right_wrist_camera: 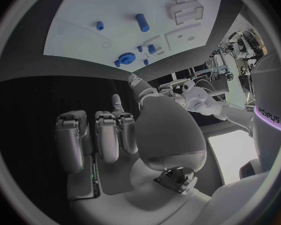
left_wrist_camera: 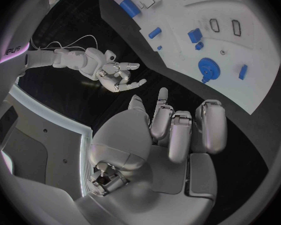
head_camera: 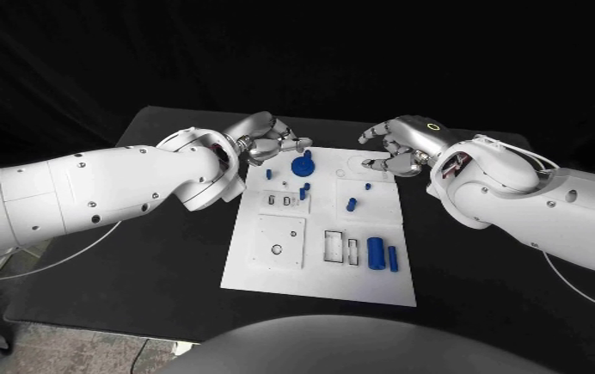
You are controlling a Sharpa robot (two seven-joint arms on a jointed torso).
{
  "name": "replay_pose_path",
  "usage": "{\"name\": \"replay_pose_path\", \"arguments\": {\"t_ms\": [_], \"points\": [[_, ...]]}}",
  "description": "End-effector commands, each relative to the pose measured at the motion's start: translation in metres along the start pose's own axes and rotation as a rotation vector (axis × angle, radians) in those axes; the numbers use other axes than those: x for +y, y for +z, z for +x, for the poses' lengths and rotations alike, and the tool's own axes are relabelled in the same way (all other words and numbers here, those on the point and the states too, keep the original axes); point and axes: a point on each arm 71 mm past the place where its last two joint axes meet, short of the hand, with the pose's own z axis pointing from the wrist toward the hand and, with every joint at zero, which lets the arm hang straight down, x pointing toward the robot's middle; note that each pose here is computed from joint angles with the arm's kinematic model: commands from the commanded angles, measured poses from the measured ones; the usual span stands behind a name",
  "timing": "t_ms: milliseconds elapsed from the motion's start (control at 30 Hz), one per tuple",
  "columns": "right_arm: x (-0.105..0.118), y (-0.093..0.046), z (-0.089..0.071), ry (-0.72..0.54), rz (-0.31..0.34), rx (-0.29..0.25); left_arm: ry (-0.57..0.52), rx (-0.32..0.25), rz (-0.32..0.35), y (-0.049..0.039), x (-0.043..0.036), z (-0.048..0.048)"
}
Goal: Assemble the parts on the task board
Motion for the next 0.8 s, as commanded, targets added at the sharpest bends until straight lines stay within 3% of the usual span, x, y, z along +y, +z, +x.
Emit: {"name": "replay_pose_path", "arguments": {"t_ms": [33,233,433,600,800], "points": [[0.0,0.0,0.006,0.001,-0.001,0.047,0.127,0.153,-0.21,0.002,0.0086,0.0083],[-0.004,0.0,0.012,0.008,0.014,0.069,0.228,0.245,-0.325,0.0099,0.004,0.0153],[-0.004,0.0,0.015,0.014,0.018,0.078,0.318,0.344,-0.442,0.0131,0.0043,0.024],[-0.004,0.0,0.015,0.019,0.021,0.073,0.365,0.379,-0.468,0.0159,0.0017,0.0285],[-0.005,0.0,0.016,0.025,0.025,0.074,0.388,0.372,-0.475,0.0194,0.0003,0.0295]]}}
